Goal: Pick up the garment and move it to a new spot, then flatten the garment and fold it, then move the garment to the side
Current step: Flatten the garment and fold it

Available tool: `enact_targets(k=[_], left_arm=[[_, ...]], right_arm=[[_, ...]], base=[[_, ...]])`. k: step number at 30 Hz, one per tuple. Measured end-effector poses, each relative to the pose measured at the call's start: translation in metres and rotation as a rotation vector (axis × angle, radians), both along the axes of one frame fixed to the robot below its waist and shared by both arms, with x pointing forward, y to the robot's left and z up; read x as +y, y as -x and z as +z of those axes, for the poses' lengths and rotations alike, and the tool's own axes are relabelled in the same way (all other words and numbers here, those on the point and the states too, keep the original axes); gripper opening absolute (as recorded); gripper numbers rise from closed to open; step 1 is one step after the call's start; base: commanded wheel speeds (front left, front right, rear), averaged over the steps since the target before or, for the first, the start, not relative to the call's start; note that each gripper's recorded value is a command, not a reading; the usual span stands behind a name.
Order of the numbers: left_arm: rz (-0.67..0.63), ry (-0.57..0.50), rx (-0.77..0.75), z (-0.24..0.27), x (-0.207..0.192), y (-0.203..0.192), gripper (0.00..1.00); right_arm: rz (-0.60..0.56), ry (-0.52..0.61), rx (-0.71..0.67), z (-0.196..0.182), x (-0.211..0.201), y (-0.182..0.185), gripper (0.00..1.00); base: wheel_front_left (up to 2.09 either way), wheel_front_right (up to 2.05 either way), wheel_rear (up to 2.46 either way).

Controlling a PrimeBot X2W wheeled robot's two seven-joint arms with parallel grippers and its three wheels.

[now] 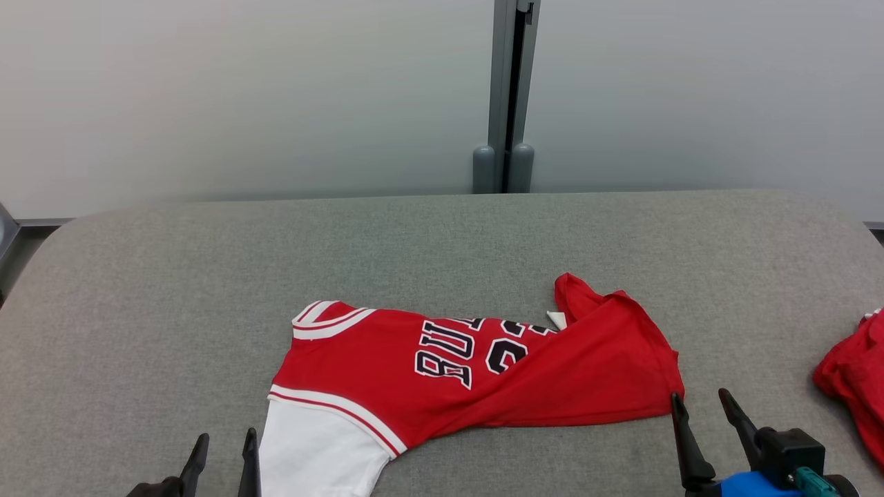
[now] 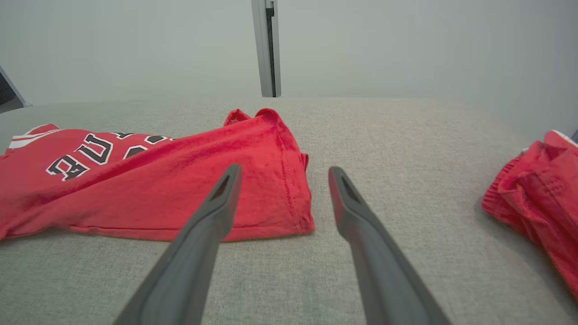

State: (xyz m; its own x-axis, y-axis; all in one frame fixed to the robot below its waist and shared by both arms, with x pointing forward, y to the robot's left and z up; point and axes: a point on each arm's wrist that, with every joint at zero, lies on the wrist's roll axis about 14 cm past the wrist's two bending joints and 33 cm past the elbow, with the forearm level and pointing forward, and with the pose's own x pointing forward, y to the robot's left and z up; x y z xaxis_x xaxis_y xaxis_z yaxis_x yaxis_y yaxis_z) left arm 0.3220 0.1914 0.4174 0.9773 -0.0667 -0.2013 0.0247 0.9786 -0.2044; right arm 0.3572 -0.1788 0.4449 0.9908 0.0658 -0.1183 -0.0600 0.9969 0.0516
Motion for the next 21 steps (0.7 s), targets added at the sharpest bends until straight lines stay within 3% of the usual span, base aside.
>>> enact_targets(k=[21], left_arm=[[-0.011, -0.007, 0.029, -0.011, -0.009, 0.022, 1.0]], right_arm=[[0.019, -0.033, 0.02, -0.006, 0.009, 0.012, 1.0]], base=[[0.0, 0.0, 0.0]])
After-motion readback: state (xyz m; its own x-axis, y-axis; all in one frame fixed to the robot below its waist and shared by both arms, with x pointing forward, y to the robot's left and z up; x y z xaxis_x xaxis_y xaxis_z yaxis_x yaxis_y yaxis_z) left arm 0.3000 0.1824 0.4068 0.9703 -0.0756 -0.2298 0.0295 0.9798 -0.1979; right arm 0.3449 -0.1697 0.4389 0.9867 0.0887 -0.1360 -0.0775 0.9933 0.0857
